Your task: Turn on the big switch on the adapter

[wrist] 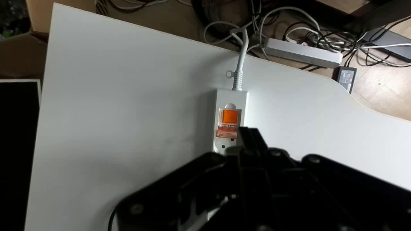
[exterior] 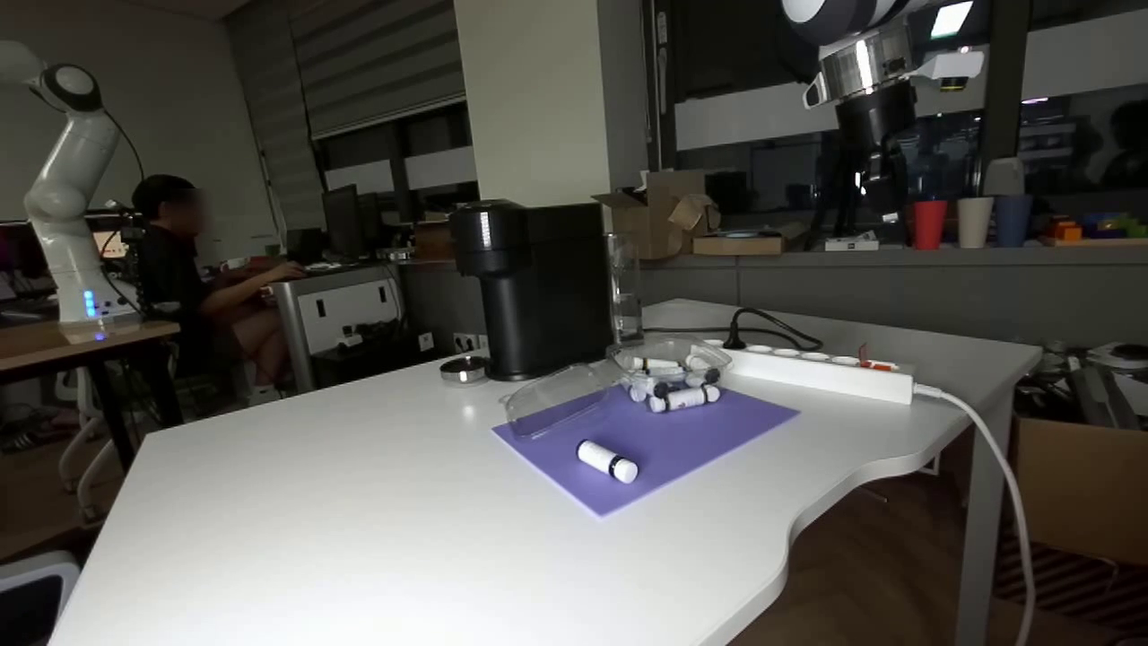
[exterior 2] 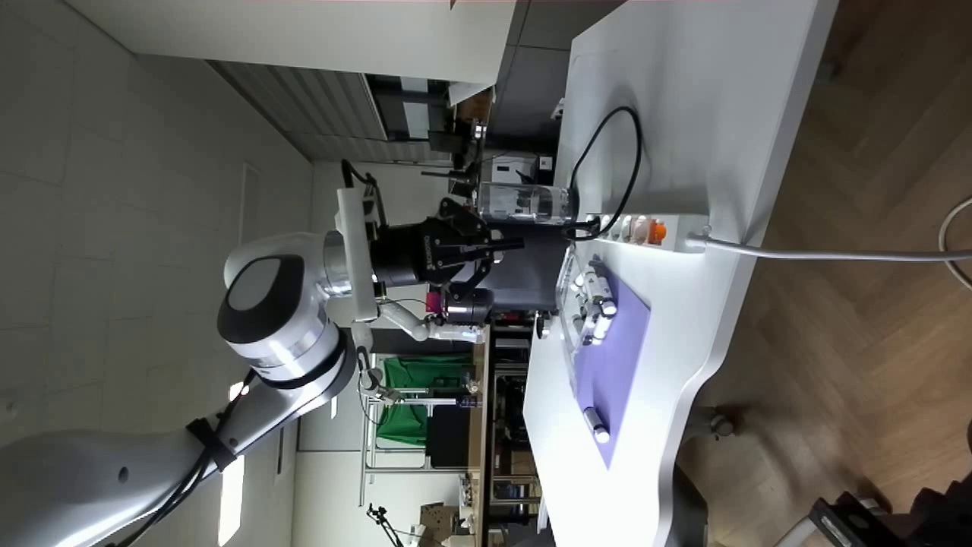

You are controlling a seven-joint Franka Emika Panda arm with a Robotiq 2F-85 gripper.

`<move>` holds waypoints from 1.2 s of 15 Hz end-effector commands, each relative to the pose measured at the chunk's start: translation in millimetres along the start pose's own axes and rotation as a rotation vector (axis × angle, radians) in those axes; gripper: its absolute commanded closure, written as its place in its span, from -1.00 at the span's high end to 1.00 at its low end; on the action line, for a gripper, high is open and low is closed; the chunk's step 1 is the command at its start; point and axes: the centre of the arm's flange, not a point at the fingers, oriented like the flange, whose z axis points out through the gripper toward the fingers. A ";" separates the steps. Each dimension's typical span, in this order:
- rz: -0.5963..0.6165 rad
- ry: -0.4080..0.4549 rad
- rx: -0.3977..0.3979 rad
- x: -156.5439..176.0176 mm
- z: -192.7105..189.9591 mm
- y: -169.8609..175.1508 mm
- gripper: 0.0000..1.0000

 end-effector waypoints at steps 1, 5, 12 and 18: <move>-0.002 0.001 0.000 1.0 -0.3 -0.8 -0.99; -0.009 0.004 -0.001 3.9 -1.6 -3.1 -0.99; -0.017 0.017 0.014 -3.4 27.4 -7.9 -1.00; -0.014 0.076 -0.002 -19.1 69.2 -9.7 -1.00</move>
